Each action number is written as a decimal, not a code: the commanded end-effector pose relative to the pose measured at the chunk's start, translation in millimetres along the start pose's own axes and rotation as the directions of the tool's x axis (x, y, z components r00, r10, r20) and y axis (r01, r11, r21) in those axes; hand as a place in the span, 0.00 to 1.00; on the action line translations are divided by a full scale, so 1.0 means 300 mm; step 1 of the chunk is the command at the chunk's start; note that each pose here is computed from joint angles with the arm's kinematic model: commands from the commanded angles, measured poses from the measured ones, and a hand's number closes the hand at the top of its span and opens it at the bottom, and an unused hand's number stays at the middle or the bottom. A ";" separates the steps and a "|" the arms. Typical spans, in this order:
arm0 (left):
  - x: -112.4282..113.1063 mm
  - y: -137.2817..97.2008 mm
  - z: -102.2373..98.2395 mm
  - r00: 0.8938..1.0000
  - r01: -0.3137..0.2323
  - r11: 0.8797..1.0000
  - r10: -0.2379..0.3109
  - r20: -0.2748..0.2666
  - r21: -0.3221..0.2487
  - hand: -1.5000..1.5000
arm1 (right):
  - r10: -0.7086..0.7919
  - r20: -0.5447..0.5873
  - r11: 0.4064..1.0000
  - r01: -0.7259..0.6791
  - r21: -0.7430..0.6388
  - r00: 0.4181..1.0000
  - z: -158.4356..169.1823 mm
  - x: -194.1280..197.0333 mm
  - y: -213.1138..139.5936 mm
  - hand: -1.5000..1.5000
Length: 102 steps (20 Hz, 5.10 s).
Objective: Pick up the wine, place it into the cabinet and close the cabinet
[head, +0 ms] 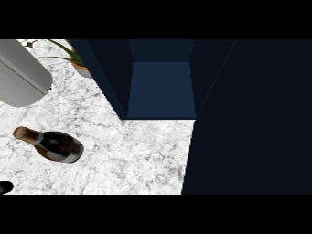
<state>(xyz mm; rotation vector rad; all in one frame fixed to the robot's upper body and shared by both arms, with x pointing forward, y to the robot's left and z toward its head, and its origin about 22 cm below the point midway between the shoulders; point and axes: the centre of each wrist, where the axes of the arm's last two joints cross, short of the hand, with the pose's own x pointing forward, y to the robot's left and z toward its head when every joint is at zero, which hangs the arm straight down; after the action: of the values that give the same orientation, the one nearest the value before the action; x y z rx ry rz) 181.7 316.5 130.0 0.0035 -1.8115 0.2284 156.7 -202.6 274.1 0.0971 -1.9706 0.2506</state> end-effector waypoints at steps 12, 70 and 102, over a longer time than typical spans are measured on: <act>-0.243 0.142 0.060 0.995 0.030 0.999 -0.026 -0.101 0.041 0.00 | -0.054 0.035 0.998 0.053 0.041 0.998 0.086 0.061 0.013 0.00; -0.848 0.230 -0.023 0.994 0.021 0.989 -0.037 -0.103 -0.150 1.00 | -0.052 0.045 0.996 0.048 0.069 0.998 0.047 0.088 0.023 0.00; -0.434 -0.636 -0.128 0.984 -0.115 0.944 0.151 0.096 -0.308 1.00 | -0.062 0.033 0.996 0.060 0.066 0.998 0.021 0.083 -0.005 0.00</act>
<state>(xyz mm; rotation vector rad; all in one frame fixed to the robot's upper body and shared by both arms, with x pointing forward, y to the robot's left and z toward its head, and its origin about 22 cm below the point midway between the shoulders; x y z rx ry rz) 277.1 147.7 7.5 -0.2932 -1.9679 0.0168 160.4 -200.5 290.6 0.1174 -2.0000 0.2257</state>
